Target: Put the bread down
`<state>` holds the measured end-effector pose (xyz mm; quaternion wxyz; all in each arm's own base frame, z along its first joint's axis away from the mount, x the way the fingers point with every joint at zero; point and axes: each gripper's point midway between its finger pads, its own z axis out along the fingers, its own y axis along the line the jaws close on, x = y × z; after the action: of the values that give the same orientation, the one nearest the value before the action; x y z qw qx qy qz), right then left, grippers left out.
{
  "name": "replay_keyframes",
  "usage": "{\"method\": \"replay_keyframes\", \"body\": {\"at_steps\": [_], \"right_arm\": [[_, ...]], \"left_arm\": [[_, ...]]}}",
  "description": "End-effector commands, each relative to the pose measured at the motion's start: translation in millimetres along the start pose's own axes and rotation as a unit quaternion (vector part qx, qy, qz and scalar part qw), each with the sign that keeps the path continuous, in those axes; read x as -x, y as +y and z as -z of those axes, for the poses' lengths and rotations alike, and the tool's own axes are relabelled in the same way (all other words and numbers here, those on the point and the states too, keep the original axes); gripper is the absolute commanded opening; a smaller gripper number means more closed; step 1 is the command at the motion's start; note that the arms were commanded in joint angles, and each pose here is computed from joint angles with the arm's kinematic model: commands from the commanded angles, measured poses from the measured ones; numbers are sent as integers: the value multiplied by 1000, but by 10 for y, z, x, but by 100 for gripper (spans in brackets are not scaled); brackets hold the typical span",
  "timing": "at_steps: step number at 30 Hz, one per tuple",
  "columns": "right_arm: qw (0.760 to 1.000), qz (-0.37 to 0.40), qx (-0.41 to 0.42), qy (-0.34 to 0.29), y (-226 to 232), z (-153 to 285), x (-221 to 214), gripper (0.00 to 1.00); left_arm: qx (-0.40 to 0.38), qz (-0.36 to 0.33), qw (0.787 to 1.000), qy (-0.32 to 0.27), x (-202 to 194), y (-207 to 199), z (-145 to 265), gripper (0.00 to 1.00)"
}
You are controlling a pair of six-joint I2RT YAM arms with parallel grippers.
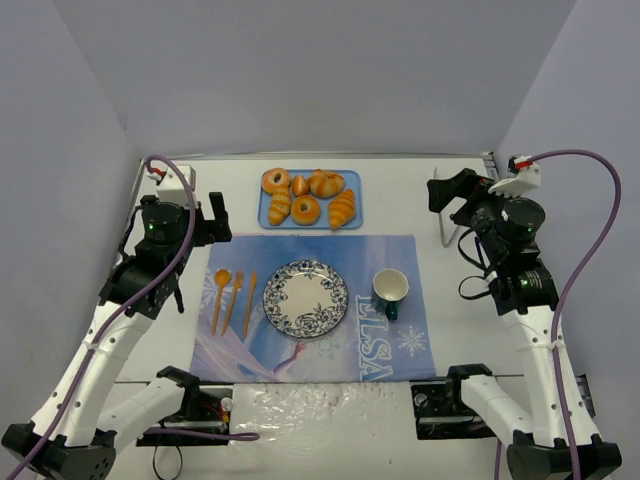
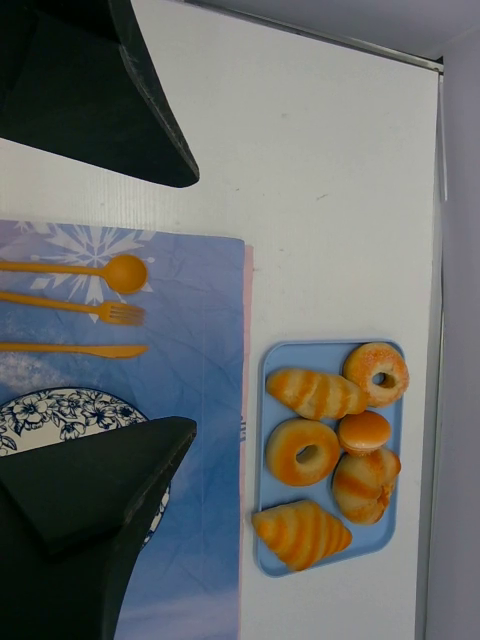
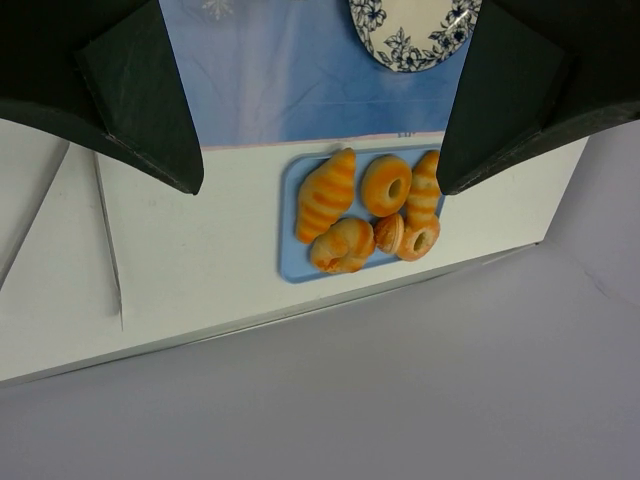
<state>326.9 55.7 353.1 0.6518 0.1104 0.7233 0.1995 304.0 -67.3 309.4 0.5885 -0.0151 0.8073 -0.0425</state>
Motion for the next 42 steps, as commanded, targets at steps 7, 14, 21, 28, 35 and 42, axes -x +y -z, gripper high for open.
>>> {"method": "replay_keyframes", "body": {"at_steps": [7, 14, 21, 28, 35, 42], "right_arm": [[997, 46, -66, 12, -206, -187, 33, 100], [970, 97, -203, 93, -903, -546, -521, 100], [947, 119, -254, 158, -1346, -854, -904, 100], [939, 109, -265, 191, -1605, -1145, -1072, 100], [931, 112, -261, 230, -1895, -1397, -1400, 100], [933, 87, -266, 226, -2199, -1551, -1535, 100]], "left_arm": [[-9, 19, 999, -47, 350, -58, 20, 97], [-6, 22, 999, -41, 318, -52, -32, 97], [-2, 22, 999, -42, 326, -34, -23, 97], [4, 21, 999, -43, 330, 0, -17, 97], [17, 18, 998, -49, 343, 54, 8, 97], [19, 16, 998, -49, 341, 67, 15, 97]]}}
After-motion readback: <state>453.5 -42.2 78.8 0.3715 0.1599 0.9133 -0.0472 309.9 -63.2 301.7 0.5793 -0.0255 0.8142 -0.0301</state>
